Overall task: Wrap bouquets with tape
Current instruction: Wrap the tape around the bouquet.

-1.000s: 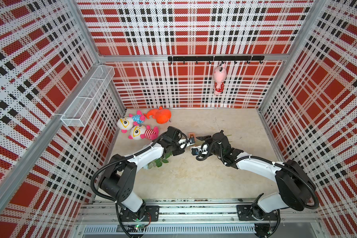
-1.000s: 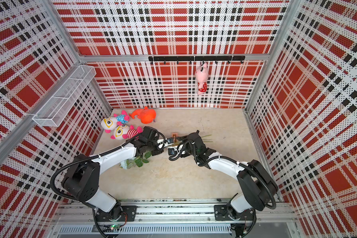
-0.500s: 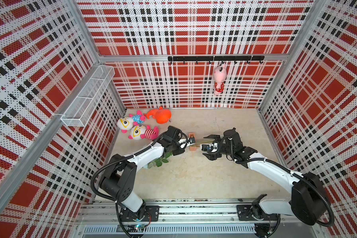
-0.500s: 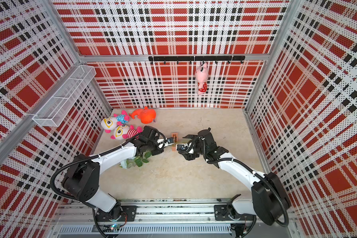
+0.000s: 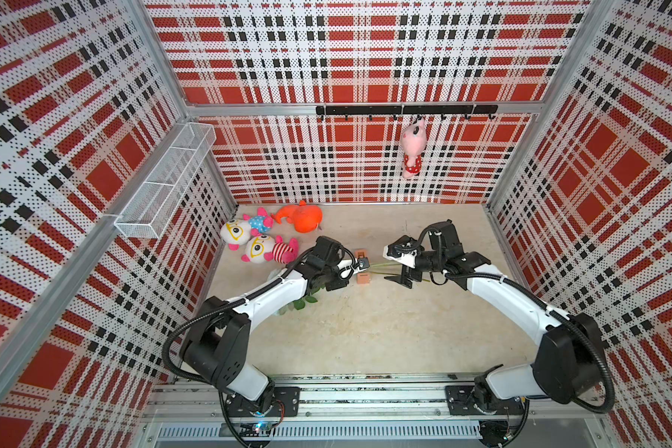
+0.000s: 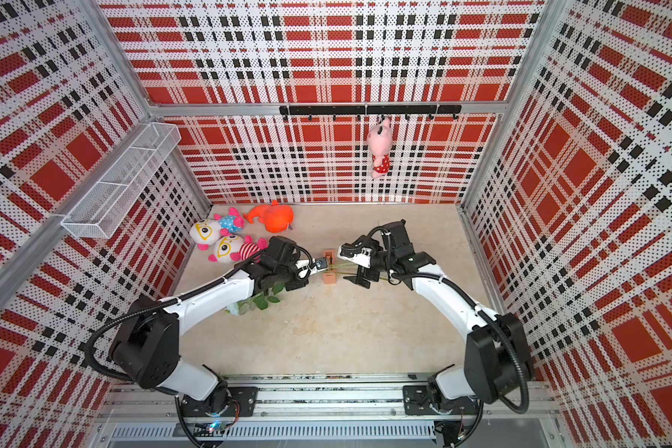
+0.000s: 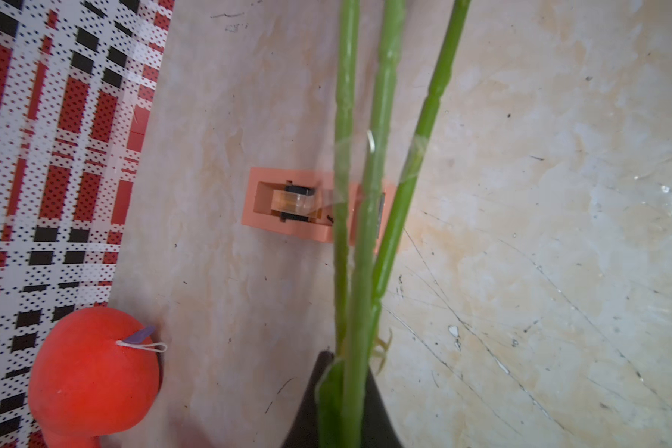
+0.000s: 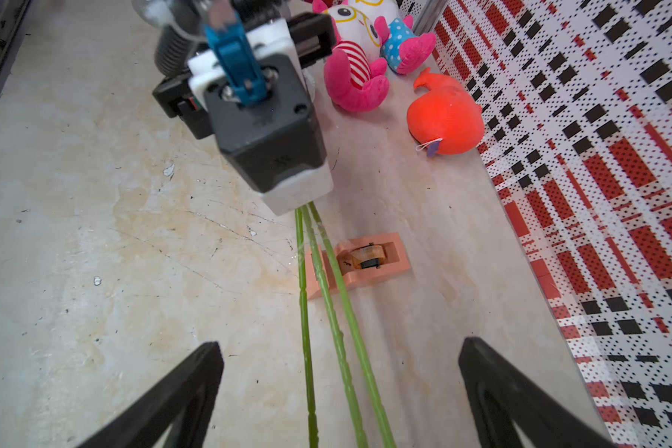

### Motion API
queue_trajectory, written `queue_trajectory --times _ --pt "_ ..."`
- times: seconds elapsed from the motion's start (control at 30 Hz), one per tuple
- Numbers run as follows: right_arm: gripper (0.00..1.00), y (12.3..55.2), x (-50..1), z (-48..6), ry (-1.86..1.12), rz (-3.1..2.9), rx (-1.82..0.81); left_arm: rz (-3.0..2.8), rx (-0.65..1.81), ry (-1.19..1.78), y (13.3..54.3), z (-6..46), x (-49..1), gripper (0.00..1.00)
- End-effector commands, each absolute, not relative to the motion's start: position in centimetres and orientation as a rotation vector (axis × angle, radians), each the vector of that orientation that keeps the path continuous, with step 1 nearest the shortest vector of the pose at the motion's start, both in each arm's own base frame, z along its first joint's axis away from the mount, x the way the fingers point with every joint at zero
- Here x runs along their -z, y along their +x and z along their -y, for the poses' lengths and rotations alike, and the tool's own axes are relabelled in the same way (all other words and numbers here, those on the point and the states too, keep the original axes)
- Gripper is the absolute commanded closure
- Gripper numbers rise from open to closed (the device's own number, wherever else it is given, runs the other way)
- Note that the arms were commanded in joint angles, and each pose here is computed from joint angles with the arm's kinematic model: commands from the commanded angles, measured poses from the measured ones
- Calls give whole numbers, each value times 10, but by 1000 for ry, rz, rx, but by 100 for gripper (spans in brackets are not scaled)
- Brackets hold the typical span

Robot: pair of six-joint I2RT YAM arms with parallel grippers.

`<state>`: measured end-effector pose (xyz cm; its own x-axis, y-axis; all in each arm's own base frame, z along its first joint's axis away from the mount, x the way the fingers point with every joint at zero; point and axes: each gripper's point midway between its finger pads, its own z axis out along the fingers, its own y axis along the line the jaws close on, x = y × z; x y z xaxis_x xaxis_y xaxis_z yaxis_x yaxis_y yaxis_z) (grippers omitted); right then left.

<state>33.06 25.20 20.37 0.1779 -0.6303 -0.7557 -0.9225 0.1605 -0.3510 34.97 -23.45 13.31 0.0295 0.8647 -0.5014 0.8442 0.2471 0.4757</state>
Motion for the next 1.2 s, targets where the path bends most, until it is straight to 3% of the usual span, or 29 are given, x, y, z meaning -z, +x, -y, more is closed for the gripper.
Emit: queue_trajectory --times 0.0,0.23,0.67,1.0,1.17 --pt "0 318 -184 -252 -1636 -1602 -524 -1688 -95 1542 353 236 -160 100" --pt "5 331 -176 -258 -1650 -1642 -586 -1665 -109 1535 350 236 -165 100" --pt "23 348 -143 -266 -1628 -1881 -728 -1602 -266 1460 352 232 -175 100" --pt "44 361 -119 -266 -1596 -2043 -757 -1514 -353 1393 348 234 -196 100" --pt "74 372 -117 -267 -1556 -2080 -730 -1512 -370 1384 348 235 -196 100"
